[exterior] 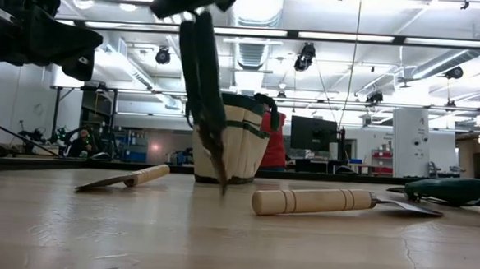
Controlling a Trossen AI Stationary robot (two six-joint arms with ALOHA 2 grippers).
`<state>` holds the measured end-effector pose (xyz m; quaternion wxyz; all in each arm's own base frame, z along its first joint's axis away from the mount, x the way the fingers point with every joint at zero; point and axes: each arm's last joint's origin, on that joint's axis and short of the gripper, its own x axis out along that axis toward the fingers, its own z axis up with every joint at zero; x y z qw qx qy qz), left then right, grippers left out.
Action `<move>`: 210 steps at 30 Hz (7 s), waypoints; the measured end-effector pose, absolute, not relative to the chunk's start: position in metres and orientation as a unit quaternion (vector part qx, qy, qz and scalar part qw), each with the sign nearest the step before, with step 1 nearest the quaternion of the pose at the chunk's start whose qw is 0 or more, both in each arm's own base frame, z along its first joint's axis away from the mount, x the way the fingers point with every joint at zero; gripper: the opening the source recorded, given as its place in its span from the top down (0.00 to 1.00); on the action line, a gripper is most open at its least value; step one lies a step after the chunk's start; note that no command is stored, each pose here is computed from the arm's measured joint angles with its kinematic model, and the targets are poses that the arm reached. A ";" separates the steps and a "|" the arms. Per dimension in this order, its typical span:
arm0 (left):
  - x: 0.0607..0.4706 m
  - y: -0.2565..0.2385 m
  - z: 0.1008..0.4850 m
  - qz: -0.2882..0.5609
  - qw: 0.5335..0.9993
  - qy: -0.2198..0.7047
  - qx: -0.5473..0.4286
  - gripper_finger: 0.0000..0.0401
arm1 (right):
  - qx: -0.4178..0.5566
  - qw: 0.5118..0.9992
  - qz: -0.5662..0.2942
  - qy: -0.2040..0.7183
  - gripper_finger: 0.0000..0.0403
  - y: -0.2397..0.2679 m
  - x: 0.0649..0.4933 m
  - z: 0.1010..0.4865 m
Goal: Pick & Place Garden tools in Gardening bag
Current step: Put the left shear scissors into the gardening bag, then adjust the gardening bag
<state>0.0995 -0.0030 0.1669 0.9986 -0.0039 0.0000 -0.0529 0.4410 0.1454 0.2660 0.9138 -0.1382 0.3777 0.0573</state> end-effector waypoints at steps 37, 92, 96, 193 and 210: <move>0.100 -0.003 0.167 -0.053 0.999 0.001 -0.004 0.91 | -0.088 0.959 -0.088 0.256 0.98 -0.020 0.412 0.376; 0.100 -0.003 0.167 -0.053 0.999 0.001 -0.004 0.91 | -0.052 0.935 -0.176 0.303 0.98 -0.022 0.412 0.270; 0.100 -0.003 0.167 -0.053 0.999 0.001 -0.004 0.91 | -0.053 0.924 -0.216 0.312 0.98 -0.024 0.408 0.260; 0.100 -0.003 0.167 -0.053 0.999 0.001 -0.004 0.91 | -0.483 0.659 0.026 0.576 0.86 -0.070 0.384 0.238; 0.100 -0.003 0.167 -0.053 0.999 0.001 -0.004 0.91 | -0.335 0.754 -0.061 0.561 0.98 -0.067 0.386 0.244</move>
